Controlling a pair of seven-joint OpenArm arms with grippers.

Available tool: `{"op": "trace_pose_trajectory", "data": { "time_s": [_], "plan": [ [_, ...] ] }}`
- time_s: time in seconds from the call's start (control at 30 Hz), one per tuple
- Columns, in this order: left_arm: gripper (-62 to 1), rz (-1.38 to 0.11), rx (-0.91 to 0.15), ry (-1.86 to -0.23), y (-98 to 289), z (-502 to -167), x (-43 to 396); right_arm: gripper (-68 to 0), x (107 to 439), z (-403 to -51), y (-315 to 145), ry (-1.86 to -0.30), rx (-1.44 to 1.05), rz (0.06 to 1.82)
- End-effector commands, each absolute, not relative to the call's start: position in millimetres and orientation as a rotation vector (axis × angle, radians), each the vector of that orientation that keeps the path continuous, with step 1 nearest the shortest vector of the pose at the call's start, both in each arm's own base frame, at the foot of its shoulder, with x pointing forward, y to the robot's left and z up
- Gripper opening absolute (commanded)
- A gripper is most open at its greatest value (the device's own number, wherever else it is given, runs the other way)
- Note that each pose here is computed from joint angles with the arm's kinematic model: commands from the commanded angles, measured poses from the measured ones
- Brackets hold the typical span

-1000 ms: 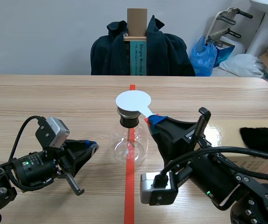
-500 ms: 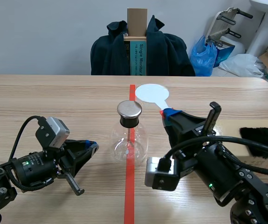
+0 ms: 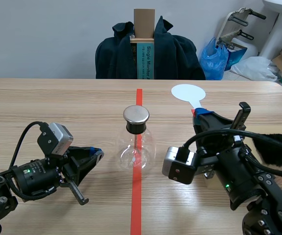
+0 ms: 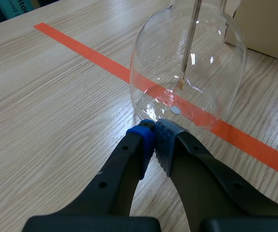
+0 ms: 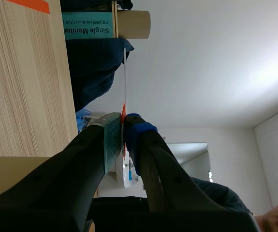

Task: Do the electroscope experiment.
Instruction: 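Move the plate toward and away from the electroscope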

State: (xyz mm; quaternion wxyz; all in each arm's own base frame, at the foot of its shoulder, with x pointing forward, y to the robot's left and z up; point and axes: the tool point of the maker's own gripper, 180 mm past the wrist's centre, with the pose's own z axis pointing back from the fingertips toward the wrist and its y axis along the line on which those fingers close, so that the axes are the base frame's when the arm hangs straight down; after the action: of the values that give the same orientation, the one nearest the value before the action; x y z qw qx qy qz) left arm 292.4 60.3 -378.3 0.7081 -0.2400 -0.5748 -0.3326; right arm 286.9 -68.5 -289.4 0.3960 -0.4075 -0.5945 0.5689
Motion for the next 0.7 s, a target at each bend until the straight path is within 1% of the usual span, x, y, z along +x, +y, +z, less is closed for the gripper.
{"op": "trace_pose_trajectory", "data": {
  "time_s": [0.0,0.1,0.27,0.67],
  "plan": [
    [-57.7,-0.727,-0.548,-1.316,56,-368,298,-66.9,291,-280,-72,-1.528,-1.063,1.427],
    [-57.7,-0.727,-0.548,-1.316,56,-368,298,-66.9,291,-280,-71,-1.529,-1.062,1.428],
    [-57.7,-0.727,-0.548,-1.316,56,-368,298,-66.9,286,-280,-60,-1.576,-1.024,1.476],
    [-57.7,-0.727,-0.548,-1.316,56,-368,298,-66.9,264,-281,-24,-1.740,-0.871,1.648]
  ]
}}
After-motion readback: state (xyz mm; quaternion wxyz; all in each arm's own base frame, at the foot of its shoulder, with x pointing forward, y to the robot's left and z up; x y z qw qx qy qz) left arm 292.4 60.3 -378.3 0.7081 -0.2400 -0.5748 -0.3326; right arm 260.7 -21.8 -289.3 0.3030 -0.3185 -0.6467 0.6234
